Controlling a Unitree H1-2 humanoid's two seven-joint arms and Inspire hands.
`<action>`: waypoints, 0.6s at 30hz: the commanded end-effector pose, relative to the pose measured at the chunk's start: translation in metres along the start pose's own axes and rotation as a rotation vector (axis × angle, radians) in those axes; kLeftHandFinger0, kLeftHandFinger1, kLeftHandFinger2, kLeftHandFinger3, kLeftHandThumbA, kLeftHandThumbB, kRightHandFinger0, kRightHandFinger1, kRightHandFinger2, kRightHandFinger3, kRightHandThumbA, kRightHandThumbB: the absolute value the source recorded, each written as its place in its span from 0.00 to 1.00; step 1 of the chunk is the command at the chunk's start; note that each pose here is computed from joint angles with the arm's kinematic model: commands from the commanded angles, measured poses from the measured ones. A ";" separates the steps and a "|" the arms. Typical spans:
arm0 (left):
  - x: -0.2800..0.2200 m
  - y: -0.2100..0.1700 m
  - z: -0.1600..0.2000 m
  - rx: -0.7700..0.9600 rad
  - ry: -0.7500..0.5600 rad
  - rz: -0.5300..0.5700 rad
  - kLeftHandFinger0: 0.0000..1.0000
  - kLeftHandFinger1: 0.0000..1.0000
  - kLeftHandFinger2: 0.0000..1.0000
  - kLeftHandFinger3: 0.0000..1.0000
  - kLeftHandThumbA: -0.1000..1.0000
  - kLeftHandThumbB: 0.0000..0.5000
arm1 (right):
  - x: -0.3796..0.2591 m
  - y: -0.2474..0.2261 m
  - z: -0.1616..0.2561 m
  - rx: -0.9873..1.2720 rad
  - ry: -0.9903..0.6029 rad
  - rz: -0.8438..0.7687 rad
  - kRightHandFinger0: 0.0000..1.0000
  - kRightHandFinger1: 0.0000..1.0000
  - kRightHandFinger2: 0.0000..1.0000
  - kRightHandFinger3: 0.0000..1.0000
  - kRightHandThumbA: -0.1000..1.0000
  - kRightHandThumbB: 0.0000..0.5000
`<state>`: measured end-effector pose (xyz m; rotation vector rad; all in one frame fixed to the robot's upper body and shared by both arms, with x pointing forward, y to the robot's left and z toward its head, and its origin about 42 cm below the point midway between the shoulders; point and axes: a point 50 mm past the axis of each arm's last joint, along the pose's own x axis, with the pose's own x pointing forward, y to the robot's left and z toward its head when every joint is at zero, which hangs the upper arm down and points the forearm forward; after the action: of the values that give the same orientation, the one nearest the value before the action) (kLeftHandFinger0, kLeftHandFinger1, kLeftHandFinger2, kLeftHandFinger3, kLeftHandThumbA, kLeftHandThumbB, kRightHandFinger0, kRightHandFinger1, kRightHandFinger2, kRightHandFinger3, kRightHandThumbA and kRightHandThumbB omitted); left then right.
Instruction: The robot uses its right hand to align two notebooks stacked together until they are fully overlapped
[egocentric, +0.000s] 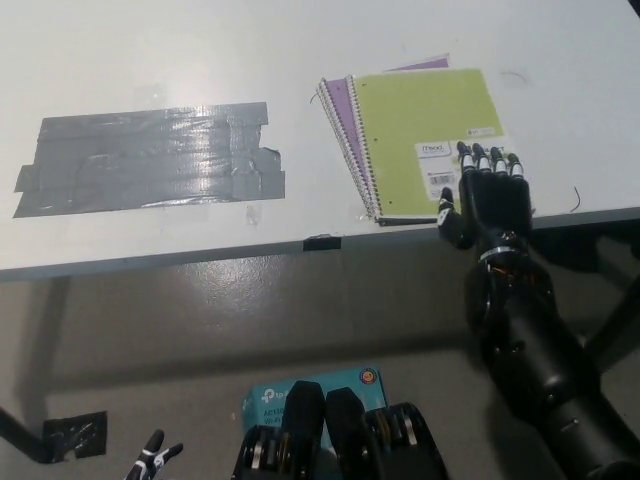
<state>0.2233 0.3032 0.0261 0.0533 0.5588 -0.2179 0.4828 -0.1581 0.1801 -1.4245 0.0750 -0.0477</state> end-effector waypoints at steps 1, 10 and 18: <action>-0.003 0.005 0.008 0.031 -0.053 -0.007 0.51 0.55 0.49 1.00 1.00 1.00 | 0.000 0.001 -0.007 -0.015 -0.028 0.057 1.00 1.00 1.00 1.00 1.00 0.72; -0.004 0.004 0.007 0.028 -0.047 -0.005 0.34 0.46 0.42 1.00 1.00 1.00 | -0.003 0.004 -0.002 -0.161 -0.233 0.085 1.00 1.00 1.00 1.00 1.00 0.76; -0.001 0.001 0.010 0.026 -0.044 -0.012 0.32 0.43 0.43 1.00 1.00 1.00 | 0.004 -0.004 0.001 -0.211 -0.274 0.081 1.00 1.00 1.00 1.00 1.00 0.84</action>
<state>0.2237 0.3030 0.0267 0.0555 0.5490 -0.2191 0.4787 -0.1656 0.1714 -1.6152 -0.0396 0.1598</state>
